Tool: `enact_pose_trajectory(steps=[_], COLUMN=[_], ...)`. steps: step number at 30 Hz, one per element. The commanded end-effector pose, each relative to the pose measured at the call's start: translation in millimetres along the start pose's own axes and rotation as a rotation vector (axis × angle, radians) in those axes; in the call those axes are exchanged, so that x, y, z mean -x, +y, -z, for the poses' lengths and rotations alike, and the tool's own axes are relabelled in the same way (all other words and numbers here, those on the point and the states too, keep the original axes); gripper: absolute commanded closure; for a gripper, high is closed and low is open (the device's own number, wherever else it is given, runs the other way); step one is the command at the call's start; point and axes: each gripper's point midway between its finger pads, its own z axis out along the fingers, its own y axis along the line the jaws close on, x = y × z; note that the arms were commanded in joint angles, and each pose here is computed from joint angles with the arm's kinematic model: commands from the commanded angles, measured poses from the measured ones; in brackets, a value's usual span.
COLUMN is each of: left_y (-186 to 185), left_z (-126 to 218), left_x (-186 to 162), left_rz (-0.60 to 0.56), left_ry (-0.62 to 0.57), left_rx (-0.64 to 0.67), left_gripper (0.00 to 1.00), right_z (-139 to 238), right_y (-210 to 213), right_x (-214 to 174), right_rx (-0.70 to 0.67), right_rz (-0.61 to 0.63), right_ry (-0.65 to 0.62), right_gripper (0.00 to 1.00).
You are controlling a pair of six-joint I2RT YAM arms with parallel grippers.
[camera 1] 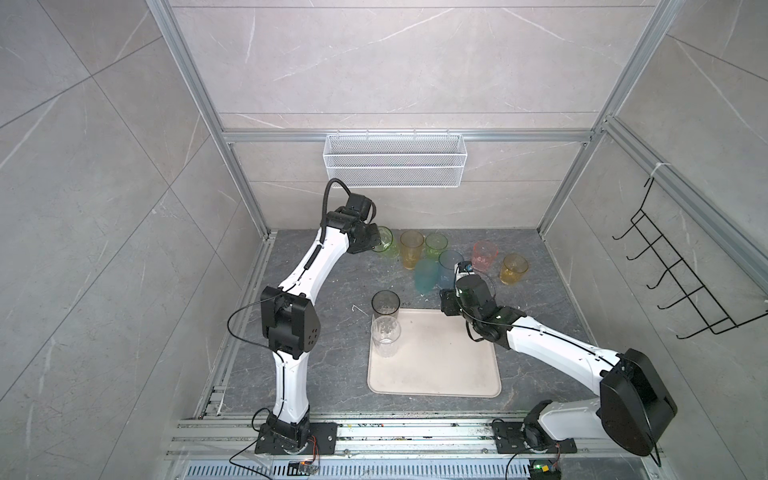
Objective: Place the glasses into the tray
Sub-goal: 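Lower the left gripper and close it on the green cup's rim, then lift the green cup and carry it toward the tray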
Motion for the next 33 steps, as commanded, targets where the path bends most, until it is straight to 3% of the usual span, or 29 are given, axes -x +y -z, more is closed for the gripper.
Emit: enact_pose_trajectory(steps=[1, 17, 33], left_y=[-8.0, -20.5, -50.0], left_z=[52.4, 140.4, 216.8], left_x=[3.0, -44.0, -145.5], left_rz=[-0.047, -0.137, -0.399], left_ry=[-0.05, -0.01, 0.089], left_rx=[-0.009, -0.036, -0.022], left_gripper=[1.0, 1.0, 1.0], right_z=[0.2, -1.5, 3.5], right_y=[-1.5, -1.4, -1.0], right_x=[6.6, 5.8, 7.2], right_rx=[-0.015, -0.018, -0.002], right_rz=[-0.01, -0.01, -0.02], right_ry=[-0.007, -0.004, -0.022], right_gripper=[0.36, 0.36, 0.36])
